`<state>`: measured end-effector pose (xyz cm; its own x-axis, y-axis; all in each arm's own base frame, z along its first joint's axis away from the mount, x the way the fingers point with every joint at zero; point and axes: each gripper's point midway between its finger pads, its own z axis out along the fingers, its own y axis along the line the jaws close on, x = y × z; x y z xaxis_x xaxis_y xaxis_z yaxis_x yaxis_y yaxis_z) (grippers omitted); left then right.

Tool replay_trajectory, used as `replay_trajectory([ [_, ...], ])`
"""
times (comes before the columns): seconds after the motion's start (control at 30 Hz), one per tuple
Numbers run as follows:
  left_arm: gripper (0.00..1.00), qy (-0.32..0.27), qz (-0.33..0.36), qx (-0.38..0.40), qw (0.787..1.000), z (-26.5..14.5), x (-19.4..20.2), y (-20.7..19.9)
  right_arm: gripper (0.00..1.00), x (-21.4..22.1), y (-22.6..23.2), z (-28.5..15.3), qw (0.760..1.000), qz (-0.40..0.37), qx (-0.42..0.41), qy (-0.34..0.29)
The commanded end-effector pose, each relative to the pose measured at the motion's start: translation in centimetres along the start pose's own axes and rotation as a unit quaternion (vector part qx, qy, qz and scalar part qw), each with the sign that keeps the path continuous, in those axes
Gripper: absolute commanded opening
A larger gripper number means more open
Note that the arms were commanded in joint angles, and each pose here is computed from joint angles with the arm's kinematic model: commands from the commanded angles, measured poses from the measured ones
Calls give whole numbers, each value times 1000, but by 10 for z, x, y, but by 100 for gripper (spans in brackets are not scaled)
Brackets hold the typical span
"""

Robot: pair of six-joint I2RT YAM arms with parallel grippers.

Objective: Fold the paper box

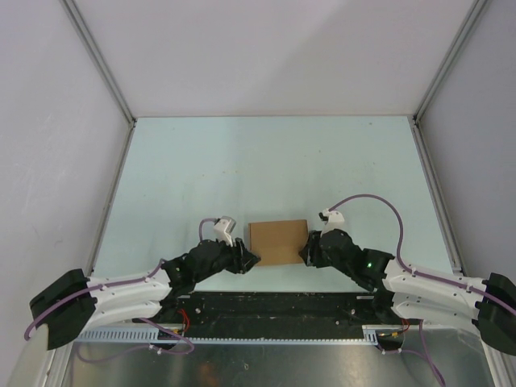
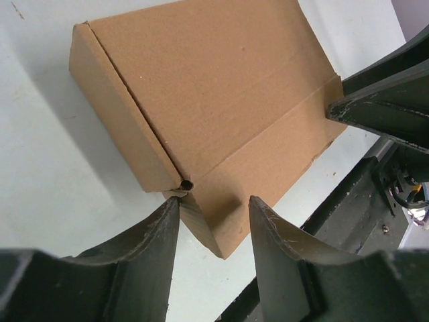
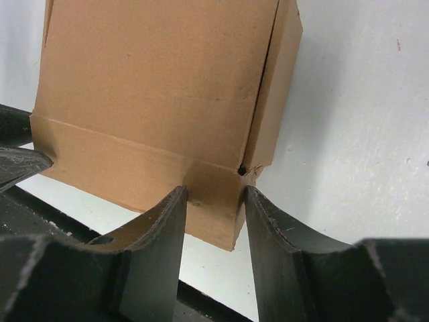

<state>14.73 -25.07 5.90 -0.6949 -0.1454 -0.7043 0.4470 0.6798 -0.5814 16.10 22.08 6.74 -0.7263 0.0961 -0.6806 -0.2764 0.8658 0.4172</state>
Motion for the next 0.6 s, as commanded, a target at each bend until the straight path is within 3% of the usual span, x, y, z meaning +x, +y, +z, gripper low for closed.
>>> replay_trajectory([
  [0.0, 49, -23, -1, 44, 999, 3, -19, -27, 43, -11, 12, -1, 999, 8, -24, -19],
  [0.57, 45, -27, -2, 38, 999, 3, -18, -22, 36, -8, 6, 7, 999, 8, -22, -26],
])
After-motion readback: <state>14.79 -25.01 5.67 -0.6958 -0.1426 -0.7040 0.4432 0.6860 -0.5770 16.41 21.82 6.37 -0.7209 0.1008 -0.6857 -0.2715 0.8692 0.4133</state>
